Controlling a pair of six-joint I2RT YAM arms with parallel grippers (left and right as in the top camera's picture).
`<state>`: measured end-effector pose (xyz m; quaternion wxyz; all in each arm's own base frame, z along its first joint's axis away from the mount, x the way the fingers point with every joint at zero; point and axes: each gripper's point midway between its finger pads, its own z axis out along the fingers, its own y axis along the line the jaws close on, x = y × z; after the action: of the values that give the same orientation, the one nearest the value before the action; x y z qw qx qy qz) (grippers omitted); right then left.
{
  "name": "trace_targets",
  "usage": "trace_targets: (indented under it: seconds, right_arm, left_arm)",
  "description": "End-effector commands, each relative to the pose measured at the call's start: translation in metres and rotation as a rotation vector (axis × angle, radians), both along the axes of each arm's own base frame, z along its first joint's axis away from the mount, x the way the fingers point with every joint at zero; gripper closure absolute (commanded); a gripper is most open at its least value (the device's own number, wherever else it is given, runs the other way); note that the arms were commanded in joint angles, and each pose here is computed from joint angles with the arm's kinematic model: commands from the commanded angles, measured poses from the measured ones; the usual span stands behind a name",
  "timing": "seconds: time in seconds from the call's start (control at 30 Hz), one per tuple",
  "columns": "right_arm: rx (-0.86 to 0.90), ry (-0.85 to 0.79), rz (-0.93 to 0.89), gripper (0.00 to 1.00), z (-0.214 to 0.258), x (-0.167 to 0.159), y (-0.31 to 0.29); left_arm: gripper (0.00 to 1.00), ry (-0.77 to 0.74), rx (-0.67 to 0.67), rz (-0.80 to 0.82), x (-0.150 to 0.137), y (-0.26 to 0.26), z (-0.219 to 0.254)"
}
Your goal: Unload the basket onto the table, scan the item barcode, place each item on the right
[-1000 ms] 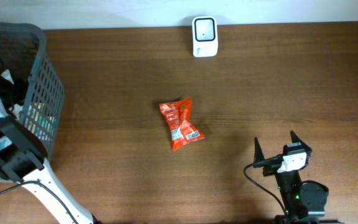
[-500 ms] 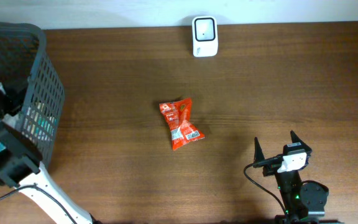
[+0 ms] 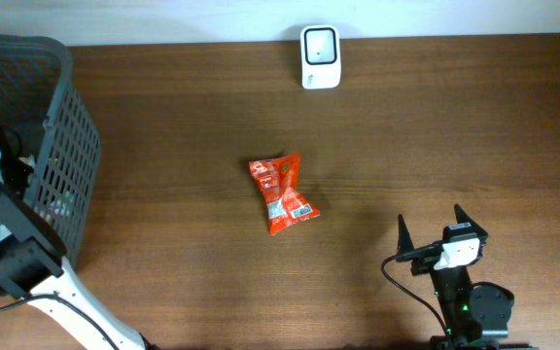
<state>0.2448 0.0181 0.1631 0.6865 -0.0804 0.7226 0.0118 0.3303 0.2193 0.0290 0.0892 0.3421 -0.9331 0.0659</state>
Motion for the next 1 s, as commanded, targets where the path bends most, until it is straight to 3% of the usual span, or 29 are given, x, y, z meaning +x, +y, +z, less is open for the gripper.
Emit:
trace_targets:
  seconds: [0.0, 0.03, 0.07, 0.17, 0.37, 0.53, 0.67, 0.73, 0.83, 0.97]
  right_arm:
    - [0.011, 0.004, 0.008, 0.02, -0.003, 0.0, 0.002]
    - [0.011, 0.004, 0.008, 0.01, -0.003, 0.0, 0.002]
    - [0.011, 0.004, 0.008, 0.01, -0.003, 0.0, 0.002]
    - [0.011, 0.004, 0.008, 0.02, -0.003, 0.0, 0.002]
    - [0.011, 0.004, 0.008, 0.01, -0.003, 0.0, 0.002]
    - [0.011, 0.004, 0.008, 0.01, -0.003, 0.0, 0.002]
    - [0.011, 0.004, 0.008, 0.01, -0.003, 0.0, 0.002]
    - [0.011, 0.004, 0.008, 0.02, -0.003, 0.0, 0.002]
    - [0.011, 0.004, 0.008, 0.01, -0.003, 0.0, 0.002]
    - [0.011, 0.004, 0.008, 0.01, -0.003, 0.0, 0.002]
  left_arm:
    - [0.35, -0.084, -0.075, 0.002, 0.015, -0.013, -0.007]
    - [0.64, -0.103, -0.096, 0.008, 0.018, -0.017, -0.007]
    - [0.8, -0.104, -0.102, 0.01, 0.019, -0.018, -0.006]
    - [0.98, -0.094, -0.108, 0.016, 0.016, -0.017, 0.002]
    - [1.0, -0.173, -0.052, 0.011, 0.035, -0.002, 0.077]
    - [1.0, -0.424, 0.13, -0.003, 0.06, 0.016, 0.186]
    - [1.0, -0.638, 0.283, 0.01, 0.04, 0.001, 0.288]
    - [1.0, -0.763, 0.289, -0.028, 0.028, -0.029, 0.333]
    - [1.0, -0.962, 0.168, -0.176, 0.023, -0.109, 0.386]
    - [1.0, -0.991, -0.033, -0.497, 0.034, -0.24, 0.388]
